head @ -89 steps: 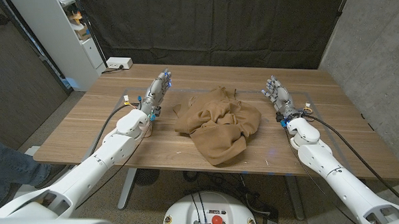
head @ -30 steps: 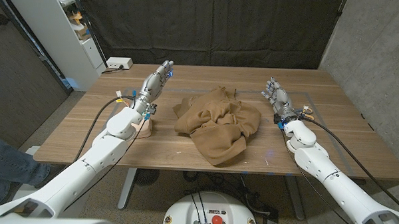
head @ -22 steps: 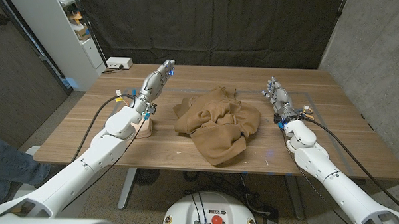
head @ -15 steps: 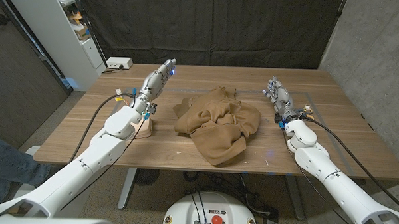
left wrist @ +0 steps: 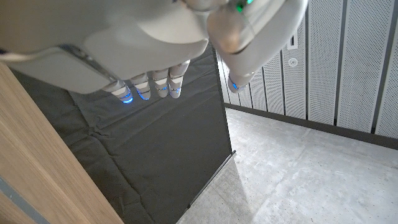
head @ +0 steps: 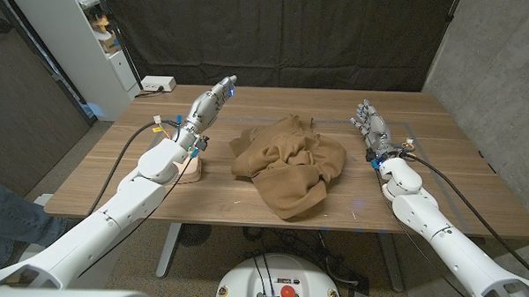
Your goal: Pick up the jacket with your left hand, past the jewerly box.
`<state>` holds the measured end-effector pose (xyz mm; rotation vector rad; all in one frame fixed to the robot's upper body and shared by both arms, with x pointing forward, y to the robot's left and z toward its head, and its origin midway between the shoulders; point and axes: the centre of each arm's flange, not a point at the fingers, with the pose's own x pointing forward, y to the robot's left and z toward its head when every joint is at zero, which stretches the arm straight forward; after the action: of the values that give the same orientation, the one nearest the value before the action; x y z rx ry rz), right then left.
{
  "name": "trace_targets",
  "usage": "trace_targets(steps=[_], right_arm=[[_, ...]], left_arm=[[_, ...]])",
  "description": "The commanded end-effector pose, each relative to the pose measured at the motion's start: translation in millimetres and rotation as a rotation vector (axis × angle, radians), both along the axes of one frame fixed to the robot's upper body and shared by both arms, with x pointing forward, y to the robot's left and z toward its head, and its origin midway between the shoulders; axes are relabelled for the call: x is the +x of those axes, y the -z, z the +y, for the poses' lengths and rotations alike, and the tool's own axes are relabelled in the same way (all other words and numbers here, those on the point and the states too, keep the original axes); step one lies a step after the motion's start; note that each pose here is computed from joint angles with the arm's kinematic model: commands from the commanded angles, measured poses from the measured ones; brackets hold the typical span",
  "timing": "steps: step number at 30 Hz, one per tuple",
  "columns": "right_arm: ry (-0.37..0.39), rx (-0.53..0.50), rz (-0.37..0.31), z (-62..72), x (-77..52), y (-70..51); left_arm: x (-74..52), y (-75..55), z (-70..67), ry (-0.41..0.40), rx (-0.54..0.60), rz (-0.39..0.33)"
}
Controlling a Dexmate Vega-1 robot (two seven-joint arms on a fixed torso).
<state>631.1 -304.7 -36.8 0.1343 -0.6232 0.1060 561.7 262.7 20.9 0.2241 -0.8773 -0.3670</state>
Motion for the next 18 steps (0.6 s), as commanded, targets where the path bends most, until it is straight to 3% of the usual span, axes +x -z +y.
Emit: trace_targets(steps=[1, 18], right_arm=[[0.001, 0.006, -0.003, -3.4, -1.6, 1.3], [-0.002, 0.013, -0.005, -4.0, 0.0, -1.3]], left_arm=[[-9.3, -6.8, -8.3, 0.006, 0.033, -0.033], [-22.2, -10.3, -16.5, -0.020, 0.098, -0.070]])
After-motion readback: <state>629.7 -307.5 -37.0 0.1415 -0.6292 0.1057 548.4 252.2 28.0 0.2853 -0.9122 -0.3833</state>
